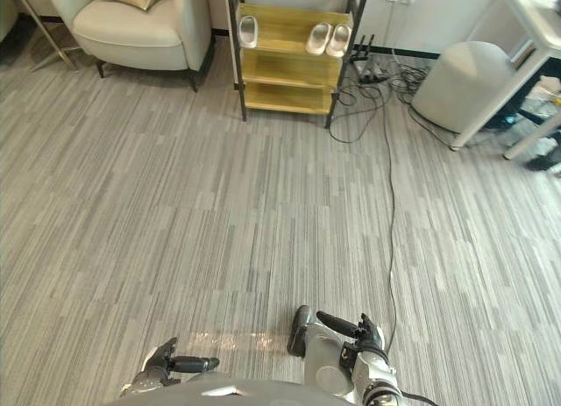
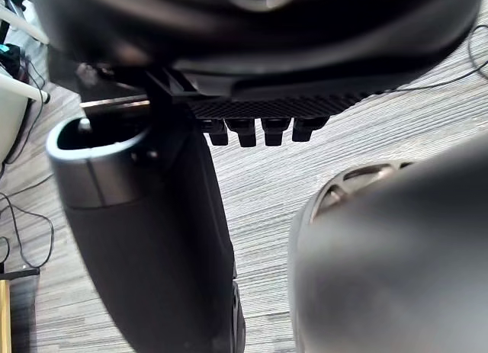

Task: Organize the slippers on the shoe rack

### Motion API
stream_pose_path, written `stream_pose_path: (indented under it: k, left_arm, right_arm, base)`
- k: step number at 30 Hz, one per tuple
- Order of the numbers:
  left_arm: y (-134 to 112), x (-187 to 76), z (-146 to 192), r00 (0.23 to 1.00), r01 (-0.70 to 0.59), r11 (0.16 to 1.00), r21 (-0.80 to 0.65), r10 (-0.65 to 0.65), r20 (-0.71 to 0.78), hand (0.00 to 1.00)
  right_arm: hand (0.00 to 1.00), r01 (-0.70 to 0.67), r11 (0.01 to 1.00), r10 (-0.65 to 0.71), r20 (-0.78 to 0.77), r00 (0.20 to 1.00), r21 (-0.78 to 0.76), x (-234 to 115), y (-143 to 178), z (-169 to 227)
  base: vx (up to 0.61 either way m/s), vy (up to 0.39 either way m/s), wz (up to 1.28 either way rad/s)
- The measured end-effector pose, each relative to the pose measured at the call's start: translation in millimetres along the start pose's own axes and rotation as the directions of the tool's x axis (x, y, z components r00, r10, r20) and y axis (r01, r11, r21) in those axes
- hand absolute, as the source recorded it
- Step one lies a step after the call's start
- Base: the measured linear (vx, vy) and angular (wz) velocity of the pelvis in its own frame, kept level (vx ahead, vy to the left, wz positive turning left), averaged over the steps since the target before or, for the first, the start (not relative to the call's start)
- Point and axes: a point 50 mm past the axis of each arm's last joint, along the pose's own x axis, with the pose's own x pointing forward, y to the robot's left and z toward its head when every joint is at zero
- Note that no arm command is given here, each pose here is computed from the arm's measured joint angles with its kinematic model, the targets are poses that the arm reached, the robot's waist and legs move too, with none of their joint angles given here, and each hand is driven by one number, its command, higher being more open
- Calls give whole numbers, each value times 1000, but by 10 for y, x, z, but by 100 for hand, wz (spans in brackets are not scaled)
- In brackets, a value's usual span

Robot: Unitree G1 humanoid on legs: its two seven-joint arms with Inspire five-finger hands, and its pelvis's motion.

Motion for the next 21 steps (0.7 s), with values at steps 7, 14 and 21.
stream_pose_path:
  k: [7,14,21]
  left_arm:
    - [-28,5,278,992,-3,993,-117,17,123,100]
    - [-95,17,498,983,17,991,-134,7,182,100]
    - [45,38,438,988,-16,992,-124,35,149,100]
  right_arm:
    - [100,9,1000,-9,4,1000,-5,0,1,9]
    - [100,11,1000,-11,28,1000,19,6,58,93]
    - [100,-37,999,38,-13,999,16,-50,255,-65]
  base:
    - [577,-219,-14]
    - [377,105,-39]
    - [403,130,-8]
